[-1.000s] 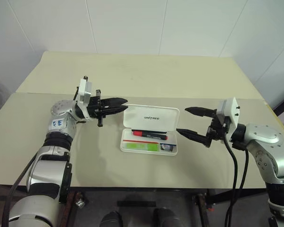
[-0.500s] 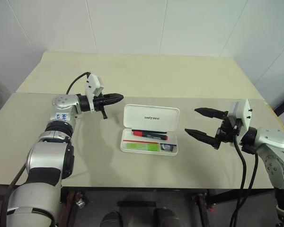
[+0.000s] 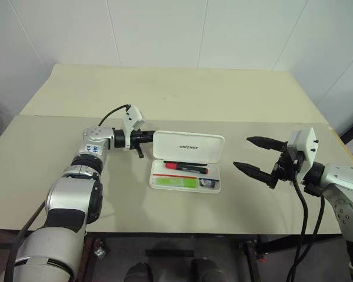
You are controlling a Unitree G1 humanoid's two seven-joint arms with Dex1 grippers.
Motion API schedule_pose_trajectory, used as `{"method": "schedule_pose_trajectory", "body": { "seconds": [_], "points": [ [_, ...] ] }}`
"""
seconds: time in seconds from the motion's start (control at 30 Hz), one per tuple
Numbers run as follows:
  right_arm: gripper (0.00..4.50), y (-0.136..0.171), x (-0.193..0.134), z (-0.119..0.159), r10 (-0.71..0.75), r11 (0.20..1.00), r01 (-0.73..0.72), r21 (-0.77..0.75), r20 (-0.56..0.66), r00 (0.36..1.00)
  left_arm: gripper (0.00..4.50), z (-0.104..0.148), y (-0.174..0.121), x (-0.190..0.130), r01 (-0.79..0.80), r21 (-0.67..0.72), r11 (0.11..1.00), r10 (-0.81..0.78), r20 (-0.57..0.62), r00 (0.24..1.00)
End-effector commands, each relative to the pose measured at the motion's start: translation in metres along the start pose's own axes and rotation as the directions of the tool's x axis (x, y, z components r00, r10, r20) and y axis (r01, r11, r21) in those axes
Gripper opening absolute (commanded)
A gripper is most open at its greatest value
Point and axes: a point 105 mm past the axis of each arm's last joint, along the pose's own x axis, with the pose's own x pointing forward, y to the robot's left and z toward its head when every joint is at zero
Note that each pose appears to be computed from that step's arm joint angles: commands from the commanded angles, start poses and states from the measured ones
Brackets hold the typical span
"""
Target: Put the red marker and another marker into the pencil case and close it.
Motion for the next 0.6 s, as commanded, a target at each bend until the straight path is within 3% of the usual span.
{"method": "schedule_pose_trajectory", "body": {
  "seconds": [0.03,0.23,0.4,0.6],
  "points": [
    [4.5,0.0,-0.008,0.015,-0.005,0.999,0.006,-0.052,0.018,1.0,0.07,0.01,-0.015,-0.003,0.168,0.025,0.985,-0.168,0.012,0.986],
    [4.5,0.002,-0.01,0.014,0.033,0.999,-0.033,-0.037,0.014,0.999,0.07,0.019,-0.032,-0.013,0.373,0.117,0.921,-0.37,-0.045,0.928],
    [4.5,0.006,-0.02,0.009,0.132,0.991,-0.132,0.002,0.016,0.991,0.07,0.03,-0.04,-0.003,0.429,0.218,0.877,-0.424,-0.071,0.903],
    [4.5,0.002,-0.03,0.01,0.212,0.976,-0.214,0.037,0.038,0.976,0.07,0.023,-0.053,0.009,0.507,0.306,0.806,-0.478,-0.17,0.862]
  ]
}}
